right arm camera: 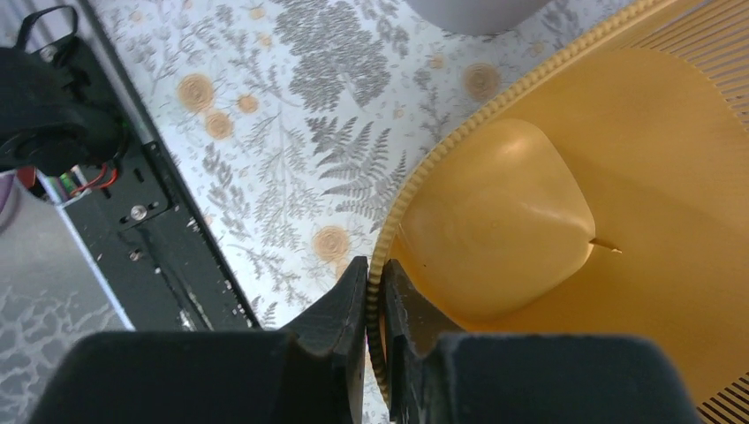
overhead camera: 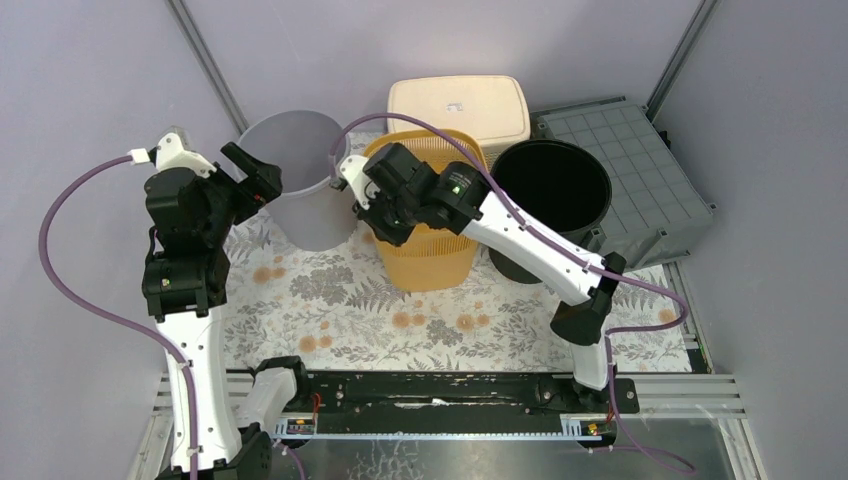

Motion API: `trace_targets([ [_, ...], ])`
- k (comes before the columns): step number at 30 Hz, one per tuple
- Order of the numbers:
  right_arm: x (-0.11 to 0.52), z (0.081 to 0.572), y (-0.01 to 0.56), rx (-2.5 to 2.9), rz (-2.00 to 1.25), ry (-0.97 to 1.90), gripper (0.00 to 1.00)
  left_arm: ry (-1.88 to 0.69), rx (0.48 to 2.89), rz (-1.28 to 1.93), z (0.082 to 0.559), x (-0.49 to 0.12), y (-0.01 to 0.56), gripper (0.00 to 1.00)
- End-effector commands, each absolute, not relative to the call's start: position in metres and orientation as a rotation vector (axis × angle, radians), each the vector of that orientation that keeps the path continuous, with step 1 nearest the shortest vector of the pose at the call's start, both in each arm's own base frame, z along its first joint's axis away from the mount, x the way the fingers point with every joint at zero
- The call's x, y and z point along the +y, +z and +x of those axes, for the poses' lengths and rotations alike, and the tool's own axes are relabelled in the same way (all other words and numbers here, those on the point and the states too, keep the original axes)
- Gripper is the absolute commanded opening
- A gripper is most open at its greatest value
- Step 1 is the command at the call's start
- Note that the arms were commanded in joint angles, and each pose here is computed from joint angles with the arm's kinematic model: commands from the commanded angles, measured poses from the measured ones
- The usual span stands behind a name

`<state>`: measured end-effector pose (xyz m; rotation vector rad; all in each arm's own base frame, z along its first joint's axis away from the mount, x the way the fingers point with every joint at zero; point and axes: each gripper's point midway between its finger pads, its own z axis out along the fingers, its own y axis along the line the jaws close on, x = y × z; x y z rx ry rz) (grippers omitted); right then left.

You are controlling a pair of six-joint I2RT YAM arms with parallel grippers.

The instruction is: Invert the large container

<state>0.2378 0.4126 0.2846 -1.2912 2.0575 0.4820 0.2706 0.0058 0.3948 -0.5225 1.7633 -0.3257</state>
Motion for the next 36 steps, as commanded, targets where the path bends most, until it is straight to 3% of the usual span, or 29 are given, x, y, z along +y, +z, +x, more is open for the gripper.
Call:
trace_targets([
  [1, 0.423, 0.174, 0.327, 1.917, -1.39, 0.647, 0.04, -0.313, 1.77, -0.492, 0.268, 0.006, 0.389, 1.0],
  [11, 0.478, 0.105, 0.356, 1.604, -1.542, 0.805, 0.04, -0.232, 1.754, -0.504, 0.26, 0.017, 0.392, 1.0],
  [24, 0.553, 0.157, 0.35, 1.31, -1.478, 0.79, 0.01, -0.146, 1.736, -0.536, 0.253, 0.031, 0.39, 1.0],
  [28, 0.566, 0.175, 0.348, 1.319, -1.449, 0.819, 0.16, -0.14, 1.731, -0.54, 0.253, 0.032, 0.39, 1.0],
  [29, 0.567, 0.179, 0.35, 1.322, -1.437, 0.82, 0.26, -0.141, 1.732, -0.54, 0.253, 0.032, 0.389, 1.0],
  [31, 0.565, 0.183, 0.355, 1.337, -1.417, 0.809, 0.61, -0.146, 1.735, -0.539, 0.254, 0.031, 0.388, 1.0],
  [32, 0.562, 0.184, 0.357, 1.348, -1.41, 0.804, 0.73, -0.148, 1.735, -0.539, 0.254, 0.031, 0.388, 1.0],
  [34, 0.553, 0.181, 0.367, 1.355, -1.394, 0.811, 0.84, -0.147, 1.733, -0.537, 0.254, 0.031, 0.389, 1.0],
  [36, 0.543, 0.173, 0.381, 1.345, -1.375, 0.846, 0.87, -0.149, 1.729, -0.536, 0.254, 0.031, 0.39, 1.0],
])
